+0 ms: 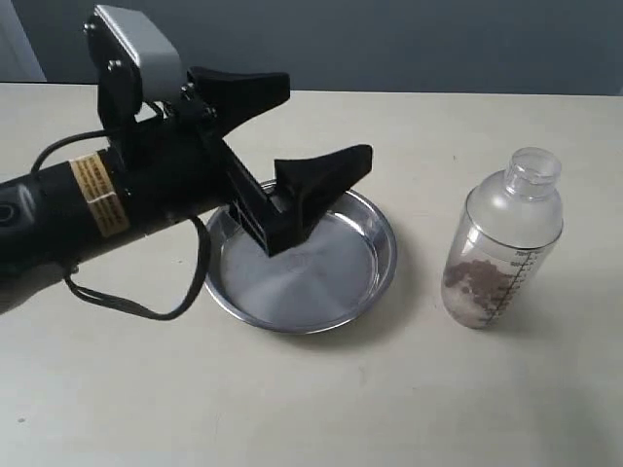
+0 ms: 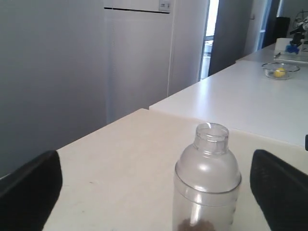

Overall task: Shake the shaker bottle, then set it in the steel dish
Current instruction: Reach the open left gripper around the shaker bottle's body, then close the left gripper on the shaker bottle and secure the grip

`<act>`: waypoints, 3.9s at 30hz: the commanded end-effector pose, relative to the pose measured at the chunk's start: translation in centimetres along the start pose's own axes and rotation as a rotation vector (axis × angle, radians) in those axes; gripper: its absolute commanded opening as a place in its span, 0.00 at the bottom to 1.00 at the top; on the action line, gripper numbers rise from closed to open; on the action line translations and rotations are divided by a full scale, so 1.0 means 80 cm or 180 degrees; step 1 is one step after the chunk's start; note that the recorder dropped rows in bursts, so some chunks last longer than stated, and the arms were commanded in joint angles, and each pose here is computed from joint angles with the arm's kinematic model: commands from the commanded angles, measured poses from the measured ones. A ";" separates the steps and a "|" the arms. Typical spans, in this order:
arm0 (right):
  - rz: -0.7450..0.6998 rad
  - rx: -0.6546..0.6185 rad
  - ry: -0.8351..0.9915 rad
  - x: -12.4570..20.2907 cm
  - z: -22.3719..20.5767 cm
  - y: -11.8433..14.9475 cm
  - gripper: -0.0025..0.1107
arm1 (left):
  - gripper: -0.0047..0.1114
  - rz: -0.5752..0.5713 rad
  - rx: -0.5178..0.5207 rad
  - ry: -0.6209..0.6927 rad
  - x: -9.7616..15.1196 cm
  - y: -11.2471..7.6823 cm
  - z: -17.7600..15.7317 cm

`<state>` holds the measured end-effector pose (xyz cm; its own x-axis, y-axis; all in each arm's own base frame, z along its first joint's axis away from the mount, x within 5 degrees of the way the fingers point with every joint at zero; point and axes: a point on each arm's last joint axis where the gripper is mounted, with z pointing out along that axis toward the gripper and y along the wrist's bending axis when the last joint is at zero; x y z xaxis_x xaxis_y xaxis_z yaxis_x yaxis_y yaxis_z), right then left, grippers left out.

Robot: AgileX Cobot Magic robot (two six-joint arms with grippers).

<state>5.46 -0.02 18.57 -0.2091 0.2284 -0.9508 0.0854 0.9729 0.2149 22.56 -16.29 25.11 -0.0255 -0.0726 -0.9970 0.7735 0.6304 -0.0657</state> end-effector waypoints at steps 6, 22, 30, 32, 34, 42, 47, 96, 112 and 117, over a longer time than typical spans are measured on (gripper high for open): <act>-0.0005 0.0000 -0.0031 0.000 0.000 0.000 0.02 | 0.95 -0.0188 0.0390 0.0028 0.063 0.003 0.033; -0.0005 0.0000 -0.0031 0.000 0.000 0.000 0.02 | 0.95 -0.0165 0.0913 0.0176 0.118 -0.024 0.101; -0.0005 0.0000 -0.0031 0.000 0.000 0.000 0.02 | 0.95 -0.0233 0.0949 0.0116 0.140 -0.018 0.120; -0.0005 0.0000 -0.0031 0.000 0.000 0.000 0.02 | 0.95 -0.0223 0.0977 0.0131 0.146 -0.017 0.126; -0.0005 0.0000 -0.0031 0.000 0.000 0.000 0.02 | 0.95 -0.0209 0.1014 0.0138 0.150 -0.018 0.130; -0.0005 0.0000 -0.0031 0.000 0.000 0.000 0.02 | 0.95 -0.0233 0.1089 0.0166 0.169 -0.023 0.149; -0.0005 0.0000 -0.0031 0.000 0.000 0.000 0.02 | 0.95 -0.0268 0.1119 0.0144 0.177 -0.030 0.162; -0.0005 0.0000 -0.0031 0.000 0.000 0.000 0.02 | 0.95 -0.0407 0.1154 0.0313 0.203 -0.043 0.238; -0.0005 0.0000 -0.0031 0.000 0.000 0.000 0.02 | 0.95 -0.0403 0.1154 0.0185 0.210 -0.045 0.262; -0.0005 0.0000 -0.0031 0.000 0.000 0.000 0.02 | 0.95 -0.0386 0.1144 0.0198 0.209 -0.045 0.264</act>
<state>5.46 -0.02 18.57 -0.2091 0.2284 -0.9508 0.0854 0.9729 0.2149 32.84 -35.80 9.57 -0.1527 -0.0713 -0.9857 0.9363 0.3088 -0.1674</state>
